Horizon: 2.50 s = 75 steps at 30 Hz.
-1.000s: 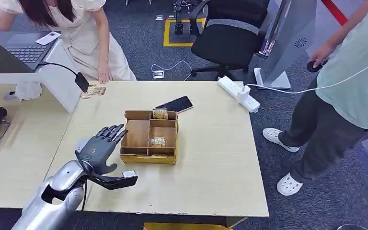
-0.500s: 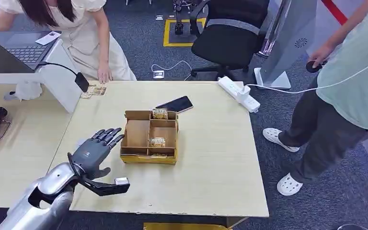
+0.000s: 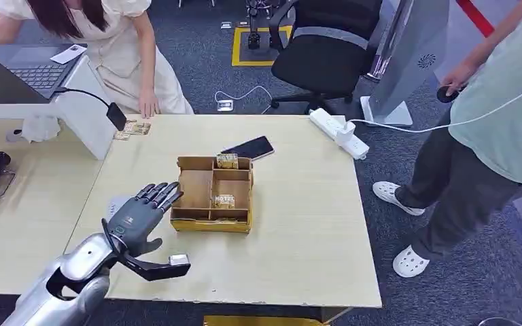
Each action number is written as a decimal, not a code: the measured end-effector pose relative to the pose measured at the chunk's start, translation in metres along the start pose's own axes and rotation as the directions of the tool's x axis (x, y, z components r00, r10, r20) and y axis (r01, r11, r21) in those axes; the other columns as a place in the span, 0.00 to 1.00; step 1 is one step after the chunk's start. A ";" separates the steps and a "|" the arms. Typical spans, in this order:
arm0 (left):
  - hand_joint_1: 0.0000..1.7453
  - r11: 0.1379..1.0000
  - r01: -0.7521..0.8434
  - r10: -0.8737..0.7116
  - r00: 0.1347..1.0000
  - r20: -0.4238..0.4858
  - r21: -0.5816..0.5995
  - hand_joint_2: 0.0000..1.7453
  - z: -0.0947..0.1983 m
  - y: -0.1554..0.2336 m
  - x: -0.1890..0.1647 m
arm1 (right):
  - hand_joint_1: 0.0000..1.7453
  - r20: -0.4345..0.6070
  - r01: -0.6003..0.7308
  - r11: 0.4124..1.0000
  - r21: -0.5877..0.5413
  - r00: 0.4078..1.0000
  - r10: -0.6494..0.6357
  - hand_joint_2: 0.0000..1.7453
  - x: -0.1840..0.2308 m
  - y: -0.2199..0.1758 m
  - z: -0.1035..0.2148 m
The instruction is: Pass the card to the sensor for recognition and then transmit it.
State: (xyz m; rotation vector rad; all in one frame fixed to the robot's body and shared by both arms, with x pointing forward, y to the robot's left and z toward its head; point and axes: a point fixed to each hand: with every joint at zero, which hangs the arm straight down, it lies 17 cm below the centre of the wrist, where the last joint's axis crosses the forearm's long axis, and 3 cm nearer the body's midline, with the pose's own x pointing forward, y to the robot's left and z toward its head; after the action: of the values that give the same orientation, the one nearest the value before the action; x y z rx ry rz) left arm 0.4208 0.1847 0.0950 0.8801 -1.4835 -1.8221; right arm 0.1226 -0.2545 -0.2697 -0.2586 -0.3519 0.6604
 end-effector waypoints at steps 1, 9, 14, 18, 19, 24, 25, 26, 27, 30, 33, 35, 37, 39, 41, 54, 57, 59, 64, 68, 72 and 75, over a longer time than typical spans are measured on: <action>0.00 1.000 0.004 -0.004 1.000 -0.004 0.007 1.00 -0.002 0.002 0.002 | 0.00 -0.001 0.000 1.000 0.000 1.000 0.000 0.00 0.000 0.000 0.000; 0.00 1.000 0.011 -0.012 1.000 0.010 0.029 1.00 -0.011 0.009 0.016 | 0.00 -0.006 0.005 1.000 0.001 1.000 -0.005 0.00 -0.002 0.001 0.000; 0.00 0.999 0.005 -0.007 1.000 0.029 0.044 1.00 -0.018 0.016 0.028 | 0.00 -0.005 0.006 1.000 0.000 1.000 -0.006 0.00 -0.002 0.000 0.000; 0.00 0.999 0.001 -0.003 0.999 0.039 0.050 1.00 -0.021 0.019 0.034 | 0.00 -0.004 0.007 1.000 0.000 1.000 -0.007 0.00 -0.002 0.000 0.000; 0.00 0.999 0.003 -0.004 0.999 0.035 0.051 1.00 -0.021 0.019 0.033 | 0.00 -0.004 0.007 1.000 0.001 1.000 -0.007 0.00 -0.001 0.001 0.000; 0.00 0.998 0.011 -0.012 1.000 0.015 0.055 1.00 -0.025 0.021 0.033 | 0.00 -0.004 0.007 1.000 0.001 1.000 -0.007 0.00 -0.001 0.001 0.000; 0.00 0.998 0.010 -0.011 1.000 0.015 0.056 1.00 -0.025 0.021 0.033 | 0.00 -0.004 0.007 1.000 0.000 1.000 -0.007 0.00 -0.001 0.000 0.000; 0.00 0.998 0.009 -0.010 1.000 0.015 0.056 1.00 -0.026 0.021 0.033 | 0.00 -0.004 0.007 1.000 0.000 1.000 -0.007 0.00 -0.001 0.000 0.000; 0.00 0.998 0.007 -0.008 1.000 0.015 0.055 1.00 -0.026 0.020 0.034 | 0.00 -0.004 0.007 1.000 0.000 1.000 -0.007 0.00 -0.001 0.000 0.000; 0.00 0.999 0.013 -0.013 1.000 0.003 0.047 1.00 -0.027 0.017 0.032 | 0.00 -0.004 0.007 1.000 0.001 1.000 -0.007 0.00 -0.001 0.001 0.000; 0.00 0.999 0.038 -0.037 0.999 -0.026 0.039 1.00 -0.028 0.014 0.028 | 0.00 -0.004 0.007 1.000 0.000 1.000 -0.007 0.00 -0.001 0.000 0.000; 0.00 0.998 0.051 -0.049 0.998 -0.039 0.035 1.00 -0.029 0.012 0.026 | 0.00 -0.003 0.008 1.000 0.000 1.000 -0.008 0.00 -0.001 0.000 0.000; 0.00 0.998 0.055 -0.054 0.998 -0.044 0.029 1.00 -0.030 0.010 0.026 | 0.00 0.000 0.008 1.000 0.000 1.000 -0.008 0.00 -0.001 0.000 0.000; 0.00 0.998 0.060 -0.059 0.997 -0.050 0.023 1.00 -0.030 0.008 0.024 | 0.00 0.000 0.008 1.000 0.000 1.000 -0.008 0.00 0.000 0.000 0.000; 0.00 0.998 0.064 -0.063 0.996 -0.056 0.020 1.00 -0.030 0.007 0.023 | 0.00 0.000 0.008 1.000 0.000 1.000 -0.008 0.00 0.000 0.000 0.000; 0.93 0.997 0.075 -0.074 0.995 -0.074 0.012 1.00 -0.030 0.005 0.017 | 0.00 0.002 0.008 1.000 -0.003 1.000 -0.008 0.00 0.000 0.000 0.000; 1.00 0.998 0.070 -0.070 0.995 -0.069 0.000 1.00 -0.030 0.003 0.017 | 0.00 0.002 0.008 1.000 -0.003 1.000 -0.008 0.00 0.000 -0.001 0.000; 0.95 0.998 0.068 -0.068 0.995 -0.073 0.001 1.00 -0.030 0.004 0.015 | 0.00 0.003 0.008 1.000 -0.003 1.000 -0.008 0.00 0.000 -0.001 0.000; 1.00 0.998 0.060 -0.060 0.995 -0.075 0.003 1.00 -0.029 0.004 0.013 | 0.00 0.007 0.008 1.000 -0.004 1.000 -0.008 0.00 0.001 -0.001 0.000; 1.00 0.999 0.047 -0.047 0.997 -0.062 0.004 1.00 -0.029 0.005 0.014 | 0.00 0.007 0.010 1.000 -0.004 1.000 -0.010 0.00 0.001 -0.001 0.000; 1.00 0.999 0.045 -0.044 0.997 -0.057 0.001 1.00 -0.028 0.003 0.014 | 0.00 0.005 0.014 1.000 -0.004 1.000 -0.014 0.00 0.000 -0.001 0.000; 1.00 0.999 0.044 -0.044 0.997 -0.058 0.000 1.00 -0.028 0.003 0.013 | 0.00 0.006 0.018 1.000 -0.005 1.000 -0.018 0.00 0.000 -0.001 0.000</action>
State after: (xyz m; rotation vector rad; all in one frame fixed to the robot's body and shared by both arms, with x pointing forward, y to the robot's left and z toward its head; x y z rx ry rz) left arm 0.4361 0.1579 0.0925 0.9657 -1.4400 -1.8117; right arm 0.1234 -0.2551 -0.2693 -0.2578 -0.3611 0.6427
